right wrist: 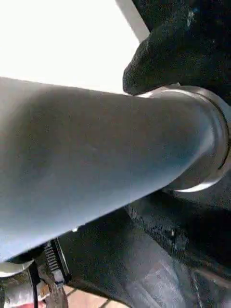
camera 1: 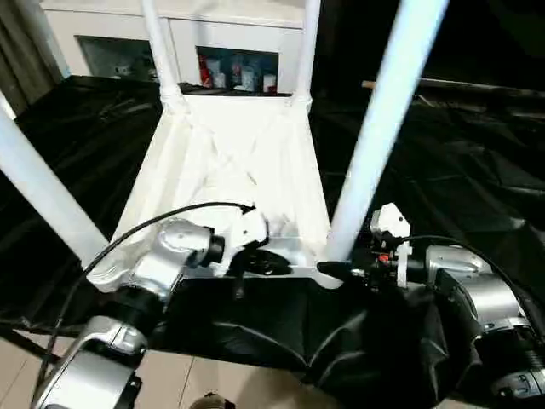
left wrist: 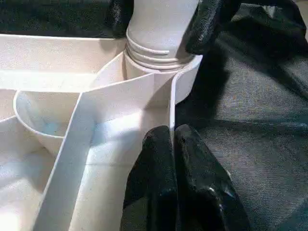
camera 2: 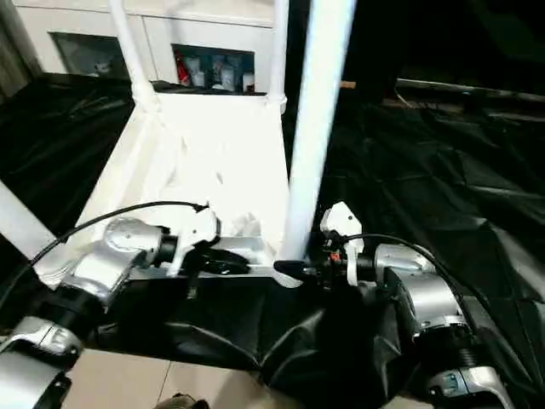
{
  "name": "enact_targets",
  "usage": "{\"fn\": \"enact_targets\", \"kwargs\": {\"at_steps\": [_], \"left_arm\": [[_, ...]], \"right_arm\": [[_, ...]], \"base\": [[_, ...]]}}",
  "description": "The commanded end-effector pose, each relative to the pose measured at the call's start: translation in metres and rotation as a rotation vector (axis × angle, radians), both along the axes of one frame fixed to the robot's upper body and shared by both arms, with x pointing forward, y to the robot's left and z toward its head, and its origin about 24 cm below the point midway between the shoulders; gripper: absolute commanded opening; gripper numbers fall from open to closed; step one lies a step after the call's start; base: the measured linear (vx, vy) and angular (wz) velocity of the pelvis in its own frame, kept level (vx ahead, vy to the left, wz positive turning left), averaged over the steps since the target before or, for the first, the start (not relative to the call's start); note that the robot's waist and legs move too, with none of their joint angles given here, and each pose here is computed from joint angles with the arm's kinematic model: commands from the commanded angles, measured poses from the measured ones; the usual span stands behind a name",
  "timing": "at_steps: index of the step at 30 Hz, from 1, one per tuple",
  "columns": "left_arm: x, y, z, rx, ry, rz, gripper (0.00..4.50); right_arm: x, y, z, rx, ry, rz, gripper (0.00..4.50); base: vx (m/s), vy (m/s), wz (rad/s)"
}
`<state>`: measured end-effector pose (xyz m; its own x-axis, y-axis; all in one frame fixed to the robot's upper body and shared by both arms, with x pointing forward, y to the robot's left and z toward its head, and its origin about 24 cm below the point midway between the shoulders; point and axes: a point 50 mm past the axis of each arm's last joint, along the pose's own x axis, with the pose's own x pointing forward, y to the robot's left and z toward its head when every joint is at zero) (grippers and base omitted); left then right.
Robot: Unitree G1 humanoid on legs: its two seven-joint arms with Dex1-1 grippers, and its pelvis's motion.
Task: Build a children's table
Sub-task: Rotate leg to tighten
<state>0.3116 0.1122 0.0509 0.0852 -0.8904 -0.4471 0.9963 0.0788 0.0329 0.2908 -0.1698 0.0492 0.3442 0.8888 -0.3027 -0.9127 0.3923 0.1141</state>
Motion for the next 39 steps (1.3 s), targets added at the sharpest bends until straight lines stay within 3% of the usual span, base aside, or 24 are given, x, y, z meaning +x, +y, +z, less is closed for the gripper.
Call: {"fn": "enact_targets", "kwargs": {"at_steps": [1, 8, 11, 13, 15, 19, 21, 22, 23, 25, 31, 39], "left_arm": [[-0.001, -0.003, 0.007, -0.044, -0.017, -0.023, 0.00], [0.006, -0.004, 0.006, -0.021, -0.038, 0.043, 0.00], [0.021, -0.013, 0.005, -0.005, -0.081, 0.214, 0.00], [0.023, -0.015, 0.005, -0.006, -0.085, 0.233, 0.00], [0.030, -0.032, 0.005, -0.013, -0.100, 0.314, 0.00], [0.033, -0.046, 0.005, -0.025, -0.098, 0.347, 0.00], [0.032, -0.060, 0.005, -0.025, -0.105, 0.343, 0.00], [0.032, -0.070, 0.006, -0.030, -0.113, 0.332, 0.00], [0.032, -0.071, 0.006, -0.031, -0.113, 0.330, 0.00], [0.032, -0.072, 0.009, -0.035, -0.124, 0.308, 0.00], [0.026, -0.060, 0.007, -0.036, -0.110, 0.228, 0.00], [0.007, -0.027, 0.005, -0.049, -0.033, 0.015, 0.00]], "right_arm": [[-0.003, 0.004, 0.000, 0.000, 0.006, 0.037, 2.89], [-0.006, 0.005, -0.005, 0.008, 0.029, 0.012, 2.55], [0.000, 0.006, -0.024, -0.021, 0.053, -0.205, 2.53], [0.002, 0.006, -0.027, -0.027, 0.056, -0.242, 2.53], [0.011, 0.008, -0.041, -0.053, 0.075, -0.478, 2.53], [0.016, 0.013, -0.047, -0.036, 0.105, -0.628, 2.53], [0.019, 0.026, -0.048, -0.021, 0.118, -0.684, 2.53], [0.022, 0.039, -0.045, -0.006, 0.101, -0.683, 2.53], [0.023, 0.040, -0.045, -0.003, 0.097, -0.679, 2.53], [0.024, 0.050, -0.038, 0.048, 0.081, -0.633, 3.08], [0.020, 0.049, -0.028, 0.056, 0.024, -0.498, 3.65], [0.000, 0.014, -0.012, -0.014, -0.035, -0.125, 3.70]], "base": [[0.000, 0.000, 0.00], [0.000, 0.000, 0.00], [0.000, 0.000, 0.00], [0.000, 0.000, 0.00], [0.000, 0.000, 0.00], [0.000, 0.000, 0.00], [0.000, 0.000, 0.00], [0.000, 0.000, 0.00], [0.000, 0.000, 0.00], [0.000, 0.000, 0.00], [0.000, 0.000, 0.00], [0.000, 0.000, 0.00]]}}
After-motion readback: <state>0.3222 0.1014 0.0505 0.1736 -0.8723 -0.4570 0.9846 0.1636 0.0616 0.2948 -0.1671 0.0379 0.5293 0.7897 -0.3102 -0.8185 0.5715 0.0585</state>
